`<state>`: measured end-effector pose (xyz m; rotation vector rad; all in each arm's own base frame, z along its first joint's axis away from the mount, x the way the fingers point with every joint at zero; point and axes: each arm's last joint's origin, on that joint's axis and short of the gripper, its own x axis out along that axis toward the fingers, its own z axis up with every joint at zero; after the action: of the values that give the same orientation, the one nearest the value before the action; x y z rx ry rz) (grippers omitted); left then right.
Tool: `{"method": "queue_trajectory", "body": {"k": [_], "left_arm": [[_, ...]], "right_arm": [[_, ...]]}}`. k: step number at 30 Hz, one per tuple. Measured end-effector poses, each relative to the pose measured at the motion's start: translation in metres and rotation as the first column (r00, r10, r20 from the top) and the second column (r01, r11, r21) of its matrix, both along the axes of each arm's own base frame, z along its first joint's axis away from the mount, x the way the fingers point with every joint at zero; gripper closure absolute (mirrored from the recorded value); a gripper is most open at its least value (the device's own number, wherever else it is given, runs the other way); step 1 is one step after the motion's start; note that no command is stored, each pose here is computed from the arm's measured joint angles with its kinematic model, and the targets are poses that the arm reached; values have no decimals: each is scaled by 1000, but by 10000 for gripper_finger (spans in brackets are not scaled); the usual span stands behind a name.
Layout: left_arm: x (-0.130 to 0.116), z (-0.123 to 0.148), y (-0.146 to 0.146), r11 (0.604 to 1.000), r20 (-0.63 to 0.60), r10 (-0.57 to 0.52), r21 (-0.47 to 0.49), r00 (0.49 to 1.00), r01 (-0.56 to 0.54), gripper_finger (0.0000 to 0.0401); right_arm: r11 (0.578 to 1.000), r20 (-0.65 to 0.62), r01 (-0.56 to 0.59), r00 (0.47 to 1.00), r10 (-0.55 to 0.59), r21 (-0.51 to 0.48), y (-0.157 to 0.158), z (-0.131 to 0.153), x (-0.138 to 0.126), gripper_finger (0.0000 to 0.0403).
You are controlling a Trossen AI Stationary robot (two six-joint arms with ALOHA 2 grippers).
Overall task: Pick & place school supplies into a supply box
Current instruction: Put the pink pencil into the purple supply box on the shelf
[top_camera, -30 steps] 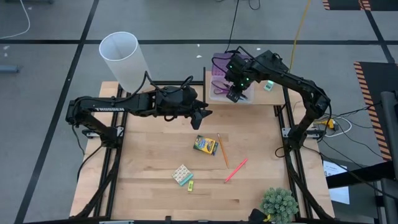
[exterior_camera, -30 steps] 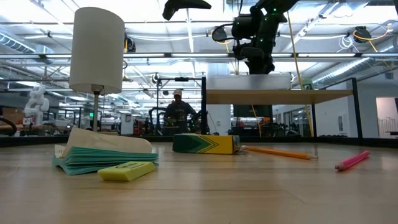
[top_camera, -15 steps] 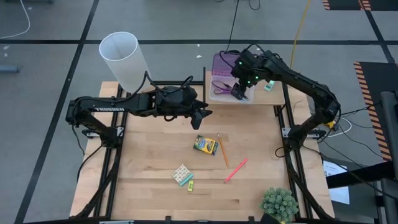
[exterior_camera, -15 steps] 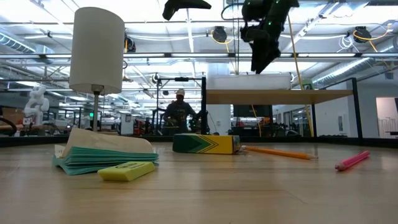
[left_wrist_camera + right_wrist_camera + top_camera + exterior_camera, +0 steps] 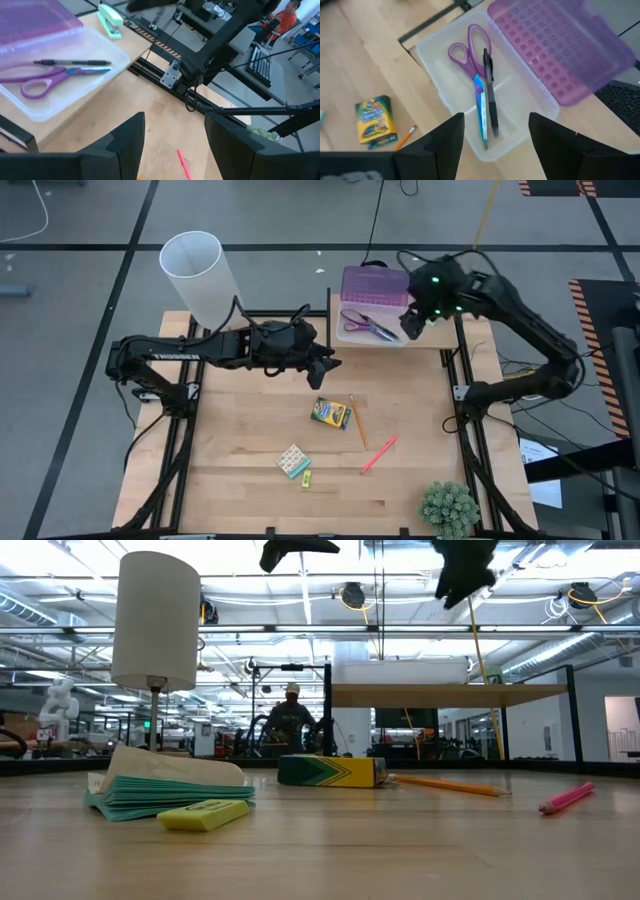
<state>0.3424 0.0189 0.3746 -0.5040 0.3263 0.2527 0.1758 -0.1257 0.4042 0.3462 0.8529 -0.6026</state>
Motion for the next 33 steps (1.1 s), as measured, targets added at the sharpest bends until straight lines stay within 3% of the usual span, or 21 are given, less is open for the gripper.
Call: {"method": "queue_trajectory", "body": {"k": [7,14,23,33], "left_arm": [[0,-1,-11,998,-2,8,-60,1000,-8,192],[-1,-1,-34,992,11,63,-109,998,-61,192],[-5,-2,-66,989,17,103,-108,995,-100,192],[-10,-6,-82,994,-31,69,-84,997,-71,192]], "right_arm": [[1000,121,-22,992,23,-14,31,21,-26,187],[990,162,-125,980,115,58,57,26,-43,188],[974,252,-164,960,121,157,86,33,-61,188],[926,277,-264,942,188,269,111,32,-53,188]]}}
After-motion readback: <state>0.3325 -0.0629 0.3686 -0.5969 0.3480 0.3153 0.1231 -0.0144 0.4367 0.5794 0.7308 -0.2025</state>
